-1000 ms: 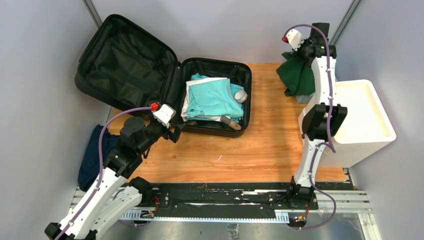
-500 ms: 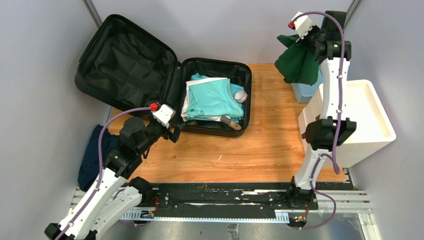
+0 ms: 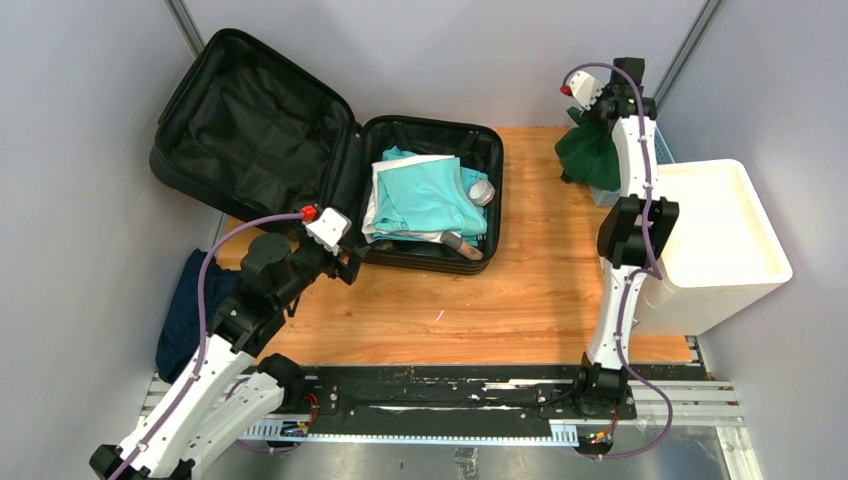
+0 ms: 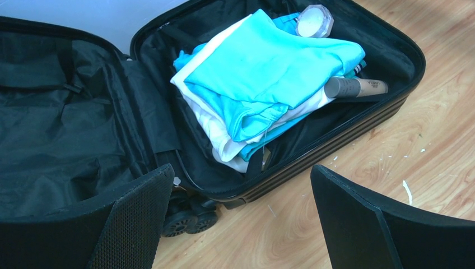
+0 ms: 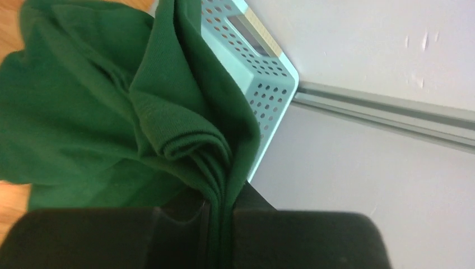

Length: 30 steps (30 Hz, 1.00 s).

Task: Open, take out, and arrange the luggage
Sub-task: Move the bin to the center of the board.

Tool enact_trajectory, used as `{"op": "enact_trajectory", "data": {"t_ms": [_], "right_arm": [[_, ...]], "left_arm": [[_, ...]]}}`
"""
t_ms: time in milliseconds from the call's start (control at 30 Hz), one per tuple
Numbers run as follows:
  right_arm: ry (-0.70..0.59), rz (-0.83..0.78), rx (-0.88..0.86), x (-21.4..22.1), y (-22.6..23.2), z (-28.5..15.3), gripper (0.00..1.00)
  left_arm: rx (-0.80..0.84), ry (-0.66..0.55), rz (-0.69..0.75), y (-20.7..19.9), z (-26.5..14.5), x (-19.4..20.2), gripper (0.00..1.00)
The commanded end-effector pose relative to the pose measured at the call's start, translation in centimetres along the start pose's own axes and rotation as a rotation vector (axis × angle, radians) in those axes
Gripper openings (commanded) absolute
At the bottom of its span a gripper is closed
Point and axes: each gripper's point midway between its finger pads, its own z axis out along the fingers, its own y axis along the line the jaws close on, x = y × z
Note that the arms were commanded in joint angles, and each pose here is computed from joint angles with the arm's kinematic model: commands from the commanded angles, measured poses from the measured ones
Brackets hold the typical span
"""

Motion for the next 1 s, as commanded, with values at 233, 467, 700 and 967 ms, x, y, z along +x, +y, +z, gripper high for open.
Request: {"op": "enact_trajectory", "data": {"t_ms": [233, 467, 700, 967], "right_arm": [[0.229, -0.116, 0.262, 6.5, -6.2, 2.0, 0.0], [0.309, -0.207, 0.269, 8.2, -5.2, 5.0, 0.04], [0.31, -0.219, 0.235, 8.5, -3.8, 6.5, 0.2], [0.309, -0.219, 0.248, 8.5, -4.1, 6.4, 0.28]], "left_arm": [[-0.011, 0.039, 0.014, 0.2, 0.5, 1.3, 1.0], [-0.013, 0.052, 0.013, 0.3, 0.7, 1.6, 1.0], [-0.017, 0.06, 0.011, 0.3, 0.8, 1.8, 1.0], [-0.016, 0.061, 0.011, 0.4, 0.8, 1.8, 1.0]]}}
